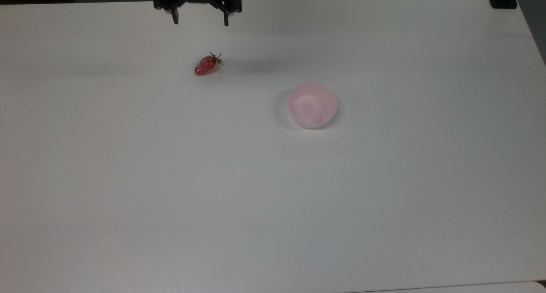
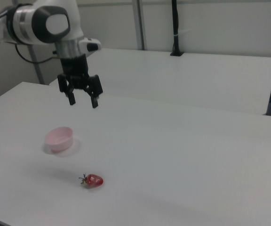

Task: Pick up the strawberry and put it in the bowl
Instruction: 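Lower the open gripper onto the red strawberry and close on it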

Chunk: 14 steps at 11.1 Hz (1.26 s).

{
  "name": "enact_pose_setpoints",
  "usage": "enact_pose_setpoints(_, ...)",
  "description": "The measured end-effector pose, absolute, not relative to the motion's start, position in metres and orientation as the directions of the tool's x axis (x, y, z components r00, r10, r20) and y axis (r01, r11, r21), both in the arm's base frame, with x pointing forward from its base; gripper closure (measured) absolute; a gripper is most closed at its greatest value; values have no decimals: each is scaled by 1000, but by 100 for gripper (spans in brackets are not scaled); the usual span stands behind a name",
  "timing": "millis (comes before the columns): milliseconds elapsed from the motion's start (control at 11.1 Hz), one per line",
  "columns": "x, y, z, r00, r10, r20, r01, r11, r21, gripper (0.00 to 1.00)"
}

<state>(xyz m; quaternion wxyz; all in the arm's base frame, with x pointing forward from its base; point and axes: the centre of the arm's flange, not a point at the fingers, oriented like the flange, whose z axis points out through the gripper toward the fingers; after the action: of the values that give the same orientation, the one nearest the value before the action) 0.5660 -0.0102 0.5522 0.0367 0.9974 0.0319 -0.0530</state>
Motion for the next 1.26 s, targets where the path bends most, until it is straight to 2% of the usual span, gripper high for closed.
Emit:
enact_pose_setpoints(270,560,-30,488,971,117,-206,130,-990,51,0)
enact_pose_setpoints(451,547,-51,440,962,91,-258,105,-994,41,0)
enact_pose_setpoints(631,535,-72,392,968,-125,-219,-109,-990,86,0)
enact_pose_setpoints(811,524,-68,356,942,-289,-168,-271,-955,124,0)
enact_pose_setpoints(1082,510,-57,325,920,-361,-151,-342,-930,138,8)
enact_pose_setpoints(1262,498,-44,304,920,-366,-141,-342,-925,167,11)
